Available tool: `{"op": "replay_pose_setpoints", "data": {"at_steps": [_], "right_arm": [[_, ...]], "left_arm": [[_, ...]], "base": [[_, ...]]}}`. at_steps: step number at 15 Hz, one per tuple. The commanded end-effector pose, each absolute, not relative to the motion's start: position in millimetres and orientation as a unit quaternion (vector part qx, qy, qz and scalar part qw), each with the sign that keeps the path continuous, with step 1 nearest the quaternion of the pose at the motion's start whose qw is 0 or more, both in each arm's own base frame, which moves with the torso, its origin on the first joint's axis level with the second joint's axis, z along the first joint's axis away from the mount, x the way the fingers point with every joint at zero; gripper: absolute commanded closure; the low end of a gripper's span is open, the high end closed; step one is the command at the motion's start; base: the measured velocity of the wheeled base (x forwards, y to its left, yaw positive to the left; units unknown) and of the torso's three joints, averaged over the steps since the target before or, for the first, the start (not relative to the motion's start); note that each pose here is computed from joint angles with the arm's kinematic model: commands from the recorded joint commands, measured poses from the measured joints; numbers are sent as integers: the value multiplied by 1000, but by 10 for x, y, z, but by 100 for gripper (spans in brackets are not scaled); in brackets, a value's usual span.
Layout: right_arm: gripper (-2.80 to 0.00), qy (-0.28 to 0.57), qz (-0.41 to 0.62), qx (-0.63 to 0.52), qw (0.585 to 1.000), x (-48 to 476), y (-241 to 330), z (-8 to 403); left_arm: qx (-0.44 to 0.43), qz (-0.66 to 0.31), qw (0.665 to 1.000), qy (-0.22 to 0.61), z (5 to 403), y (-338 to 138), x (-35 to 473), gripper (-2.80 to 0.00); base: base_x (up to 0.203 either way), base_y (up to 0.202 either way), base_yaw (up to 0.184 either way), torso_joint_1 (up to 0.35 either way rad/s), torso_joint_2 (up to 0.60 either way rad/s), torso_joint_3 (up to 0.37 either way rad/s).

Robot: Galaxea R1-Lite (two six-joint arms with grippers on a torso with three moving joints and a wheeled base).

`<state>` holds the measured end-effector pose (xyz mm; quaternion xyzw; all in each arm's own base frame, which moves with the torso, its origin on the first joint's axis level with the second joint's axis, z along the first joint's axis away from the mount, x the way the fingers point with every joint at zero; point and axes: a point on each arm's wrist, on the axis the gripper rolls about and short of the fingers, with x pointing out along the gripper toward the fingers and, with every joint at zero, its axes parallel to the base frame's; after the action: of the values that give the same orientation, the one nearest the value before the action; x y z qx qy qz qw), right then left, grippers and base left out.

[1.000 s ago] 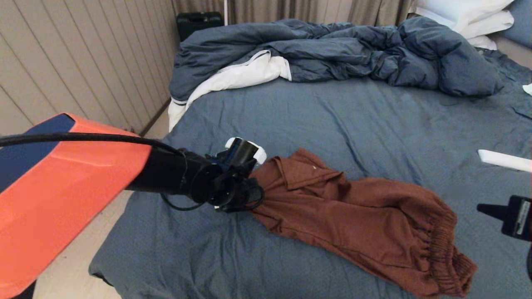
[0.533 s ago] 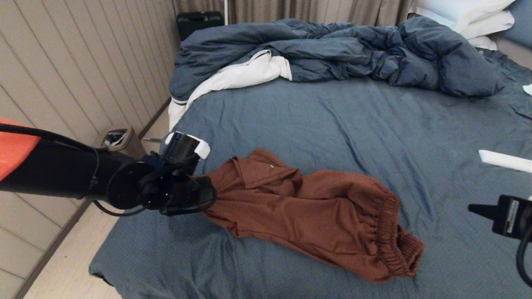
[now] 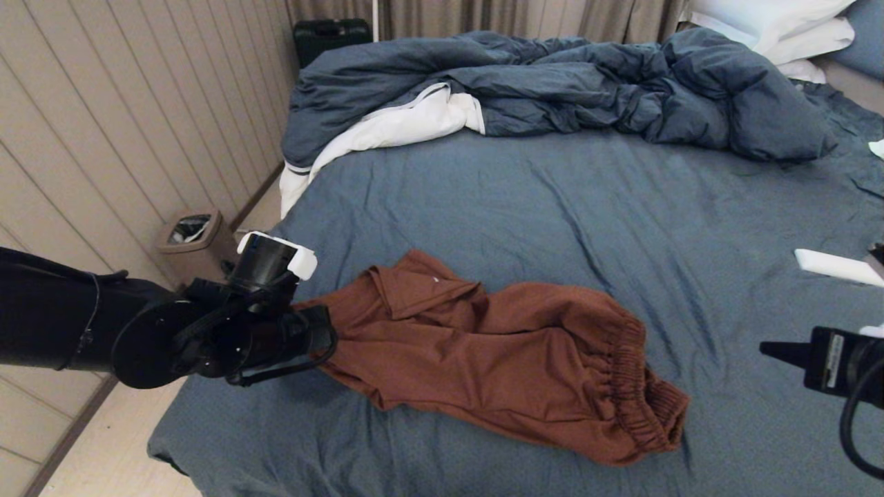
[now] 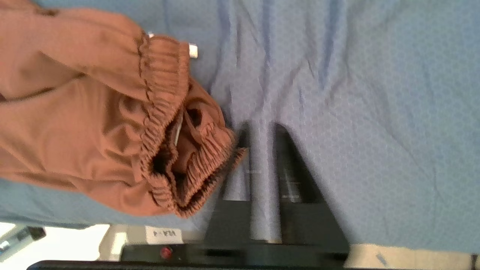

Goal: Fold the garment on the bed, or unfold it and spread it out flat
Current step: Unford the brown shorts

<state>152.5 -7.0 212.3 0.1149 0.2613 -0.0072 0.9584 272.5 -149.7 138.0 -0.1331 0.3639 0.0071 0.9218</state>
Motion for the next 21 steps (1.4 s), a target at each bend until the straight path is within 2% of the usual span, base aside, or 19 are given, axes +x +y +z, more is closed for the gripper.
{"op": "replay_pose_setpoints", "data": {"at_steps": [1,4,12,13,14,17,21], "right_arm": [[-280,261,-3,107,959,1510,-67,2120],[-280,257,2,108,960,1523,-66,2147],[-280,242,6,106,965,1544,-64,2240],[-280,240,8,105,965,1547,-63,2254],[0,239,11,105,965,1556,-54,2268],[0,244,45,99,964,1644,49,2307],[0,264,61,95,958,1900,120,2291]], "left_arm": [[-128,1,923,364,1313,-1519,2711,-280],[-134,-4,928,348,1410,-1493,2677,-280],[-155,-46,964,210,2312,-1077,2135,-280],[-148,-49,967,204,2356,-1089,2156,0],[-144,-49,967,205,2368,-1109,2193,0],[-128,-66,961,235,2311,-1319,2448,0],[-106,-94,945,295,1933,-1803,2897,0]], "base": [[0,0,0,0,0,0],[0,0,0,0,0,0],[0,0,0,0,0,0],[0,0,0,0,0,0],[0,0,0,0,0,0],[0,0,0,0,0,0],[0,0,0,0,0,0]]}}
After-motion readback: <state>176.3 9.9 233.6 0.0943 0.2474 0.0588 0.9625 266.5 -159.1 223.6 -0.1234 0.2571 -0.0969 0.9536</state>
